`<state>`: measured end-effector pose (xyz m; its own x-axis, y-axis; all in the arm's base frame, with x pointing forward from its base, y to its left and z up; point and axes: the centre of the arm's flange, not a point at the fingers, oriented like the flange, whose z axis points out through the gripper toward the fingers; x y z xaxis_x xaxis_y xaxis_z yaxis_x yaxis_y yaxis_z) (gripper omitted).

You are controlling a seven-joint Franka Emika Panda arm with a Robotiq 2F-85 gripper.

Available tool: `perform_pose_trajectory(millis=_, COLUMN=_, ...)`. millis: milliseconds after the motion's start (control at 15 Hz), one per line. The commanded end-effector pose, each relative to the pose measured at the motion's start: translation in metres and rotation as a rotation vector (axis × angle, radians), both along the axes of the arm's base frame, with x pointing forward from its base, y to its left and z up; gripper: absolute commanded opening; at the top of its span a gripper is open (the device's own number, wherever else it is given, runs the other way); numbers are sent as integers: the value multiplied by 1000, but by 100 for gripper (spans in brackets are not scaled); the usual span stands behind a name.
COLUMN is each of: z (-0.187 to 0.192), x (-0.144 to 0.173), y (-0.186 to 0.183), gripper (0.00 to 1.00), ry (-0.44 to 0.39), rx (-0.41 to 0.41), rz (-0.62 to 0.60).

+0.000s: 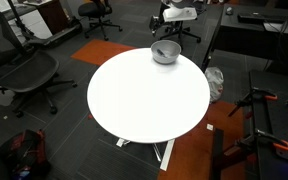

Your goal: Put the marker in the bowl

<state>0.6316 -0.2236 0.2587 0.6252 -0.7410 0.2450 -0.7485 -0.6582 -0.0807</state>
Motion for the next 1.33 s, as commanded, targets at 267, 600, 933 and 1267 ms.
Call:
perform_pose_trajectory(millis=267, z=70, x=-67, y=37, gripper=100, ry=-15, rx=40, rz=13)
perform_pose_trajectory(millis=600, z=85, x=-100, y=59, gripper=100, ry=16, rx=60, rz=24)
perform_pose_trajectory(millis=933, z=76, x=-96, y=57, gripper=100, ry=11, rx=51, rz=58)
perform_pose_trajectory(millis=1267, z=77, x=-99, y=59, gripper=100, ry=11, rx=54, rz=59)
